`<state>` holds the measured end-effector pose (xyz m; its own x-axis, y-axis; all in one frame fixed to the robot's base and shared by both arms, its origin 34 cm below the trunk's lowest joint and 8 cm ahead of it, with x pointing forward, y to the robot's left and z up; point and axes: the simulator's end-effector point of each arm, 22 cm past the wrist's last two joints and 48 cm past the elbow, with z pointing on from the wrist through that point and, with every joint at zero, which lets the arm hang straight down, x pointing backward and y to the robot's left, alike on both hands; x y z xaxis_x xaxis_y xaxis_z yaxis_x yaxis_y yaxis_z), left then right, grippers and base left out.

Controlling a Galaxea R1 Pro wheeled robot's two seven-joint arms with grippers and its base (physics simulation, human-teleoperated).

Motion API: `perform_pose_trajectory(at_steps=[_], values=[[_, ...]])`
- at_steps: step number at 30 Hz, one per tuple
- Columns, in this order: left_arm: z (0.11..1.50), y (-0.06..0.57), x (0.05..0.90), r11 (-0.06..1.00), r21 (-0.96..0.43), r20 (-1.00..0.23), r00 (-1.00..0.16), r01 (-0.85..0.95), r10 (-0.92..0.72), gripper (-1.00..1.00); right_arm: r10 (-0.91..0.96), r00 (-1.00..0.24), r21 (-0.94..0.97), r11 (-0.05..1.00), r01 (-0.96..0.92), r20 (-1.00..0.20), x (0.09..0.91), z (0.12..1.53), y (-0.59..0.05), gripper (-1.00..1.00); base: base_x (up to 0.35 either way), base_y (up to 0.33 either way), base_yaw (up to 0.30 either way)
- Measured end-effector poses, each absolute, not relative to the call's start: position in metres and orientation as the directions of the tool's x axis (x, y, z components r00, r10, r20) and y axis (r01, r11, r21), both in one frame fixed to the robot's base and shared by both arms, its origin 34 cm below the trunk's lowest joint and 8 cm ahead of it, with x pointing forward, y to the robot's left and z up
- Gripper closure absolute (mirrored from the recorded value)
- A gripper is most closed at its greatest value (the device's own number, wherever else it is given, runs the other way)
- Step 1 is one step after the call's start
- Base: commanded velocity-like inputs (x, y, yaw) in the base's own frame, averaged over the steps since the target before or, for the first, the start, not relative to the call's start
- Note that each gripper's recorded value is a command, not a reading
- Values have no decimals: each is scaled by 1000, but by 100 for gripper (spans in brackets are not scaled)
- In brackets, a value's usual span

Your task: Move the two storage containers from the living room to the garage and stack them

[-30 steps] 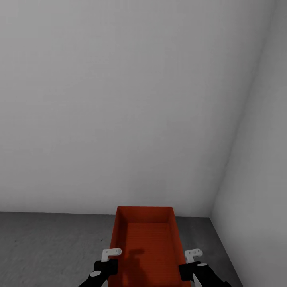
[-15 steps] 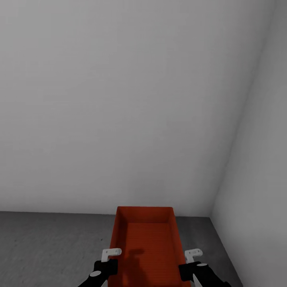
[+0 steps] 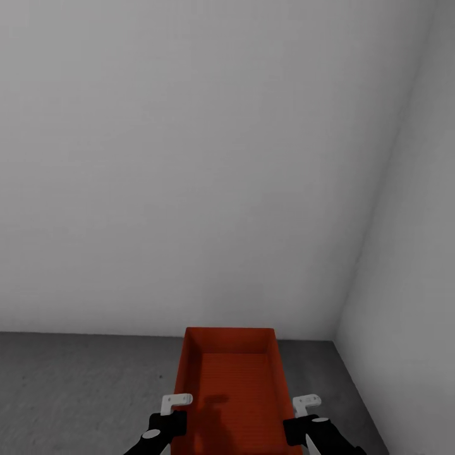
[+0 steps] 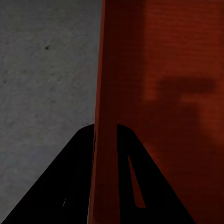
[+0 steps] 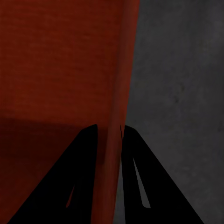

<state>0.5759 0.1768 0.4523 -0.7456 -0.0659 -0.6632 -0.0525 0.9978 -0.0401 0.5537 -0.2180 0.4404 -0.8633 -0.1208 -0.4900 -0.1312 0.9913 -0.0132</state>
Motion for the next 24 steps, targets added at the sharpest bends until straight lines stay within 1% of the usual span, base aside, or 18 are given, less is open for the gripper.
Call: perform_pose_trajectory(at_steps=[24], values=[[403,177,567,998,-40,-664,-745,-52,-66,100,-120,-863,-13,991,-131,-491,545,391,-218,100,0,0,0]])
